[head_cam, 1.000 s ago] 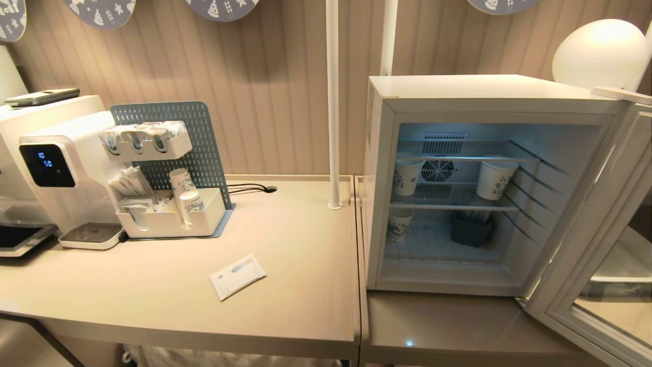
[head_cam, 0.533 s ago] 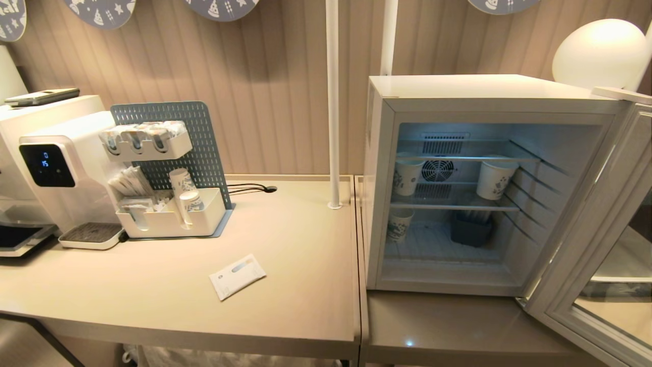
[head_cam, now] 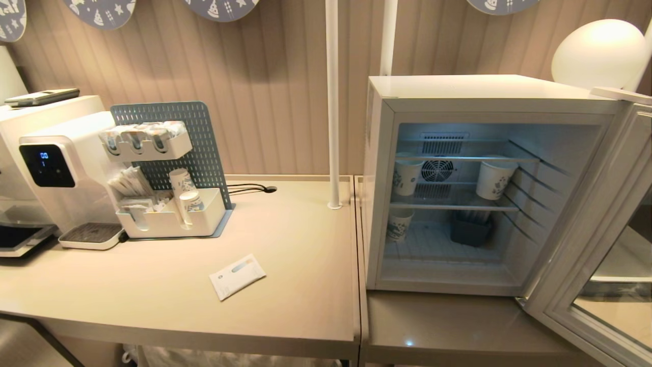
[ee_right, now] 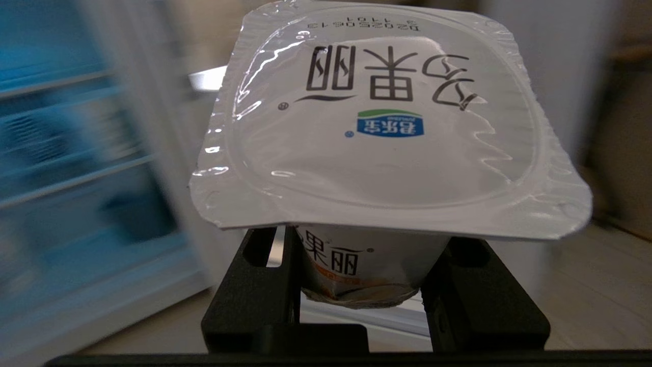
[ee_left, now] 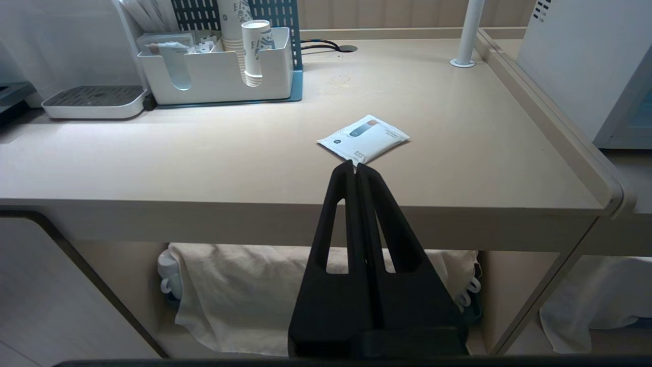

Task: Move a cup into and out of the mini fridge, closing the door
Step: Place the yoghurt on the freezer

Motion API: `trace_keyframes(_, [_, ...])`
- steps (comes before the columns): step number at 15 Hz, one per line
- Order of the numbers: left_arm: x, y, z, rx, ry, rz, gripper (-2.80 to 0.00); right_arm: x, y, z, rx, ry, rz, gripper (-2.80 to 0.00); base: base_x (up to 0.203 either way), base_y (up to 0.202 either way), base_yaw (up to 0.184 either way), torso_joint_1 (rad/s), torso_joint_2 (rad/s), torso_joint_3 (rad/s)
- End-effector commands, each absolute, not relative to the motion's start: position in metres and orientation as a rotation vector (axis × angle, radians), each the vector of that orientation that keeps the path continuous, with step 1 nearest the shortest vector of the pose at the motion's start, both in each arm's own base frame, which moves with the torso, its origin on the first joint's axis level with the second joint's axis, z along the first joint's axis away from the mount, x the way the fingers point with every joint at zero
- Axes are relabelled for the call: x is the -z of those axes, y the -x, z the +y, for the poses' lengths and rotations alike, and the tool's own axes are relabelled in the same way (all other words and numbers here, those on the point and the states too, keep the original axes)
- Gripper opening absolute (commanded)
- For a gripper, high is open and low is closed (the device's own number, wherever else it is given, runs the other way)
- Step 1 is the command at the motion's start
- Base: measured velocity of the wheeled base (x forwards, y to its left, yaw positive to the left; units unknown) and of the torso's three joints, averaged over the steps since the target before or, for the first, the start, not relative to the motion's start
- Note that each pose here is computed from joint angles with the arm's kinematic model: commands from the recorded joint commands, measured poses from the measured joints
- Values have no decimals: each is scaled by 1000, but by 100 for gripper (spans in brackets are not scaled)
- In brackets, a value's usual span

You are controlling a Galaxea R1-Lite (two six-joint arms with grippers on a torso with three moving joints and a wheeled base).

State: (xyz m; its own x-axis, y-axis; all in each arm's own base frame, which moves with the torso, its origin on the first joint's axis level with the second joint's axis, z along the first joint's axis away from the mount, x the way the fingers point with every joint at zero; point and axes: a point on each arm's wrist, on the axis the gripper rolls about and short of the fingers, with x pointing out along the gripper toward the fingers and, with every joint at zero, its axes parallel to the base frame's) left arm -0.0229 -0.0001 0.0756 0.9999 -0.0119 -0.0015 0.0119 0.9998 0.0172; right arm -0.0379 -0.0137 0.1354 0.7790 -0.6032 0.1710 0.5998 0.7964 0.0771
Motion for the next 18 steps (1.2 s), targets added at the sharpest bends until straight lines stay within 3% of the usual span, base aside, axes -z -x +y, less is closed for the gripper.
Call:
trace_keyframes(1, [-76, 23, 0, 12, -15, 3, -280, -126, 42, -7, 300, 11, -235, -280, 0, 0, 0, 0, 0, 0])
trace_keyframes(3, [-76, 23, 0, 11, -14, 3, -280, -111, 36, 1, -34, 39, -127, -280, 0, 0, 0, 0, 0, 0])
trace_keyframes(5, [-76, 23, 0, 11, -14, 3, -280, -91, 30, 4, -192, 26, -16, -280, 0, 0, 0, 0, 0, 0])
trace_keyframes(7, [-76, 23, 0, 11, -15, 3, -280, -89, 30, 4, -183, -35, 5, -280, 0, 0, 0, 0, 0, 0])
trace_keyframes(10, [-76, 23, 0, 11, -17, 3, -280, -82, 27, 0, 9, -23, 22, -280, 0, 0, 0, 0, 0, 0])
trace_keyframes(18, [-76, 23, 0, 11, -17, 3, -280, -77, 25, 0, -8, 32, 40, -280, 0, 0, 0, 0, 0, 0])
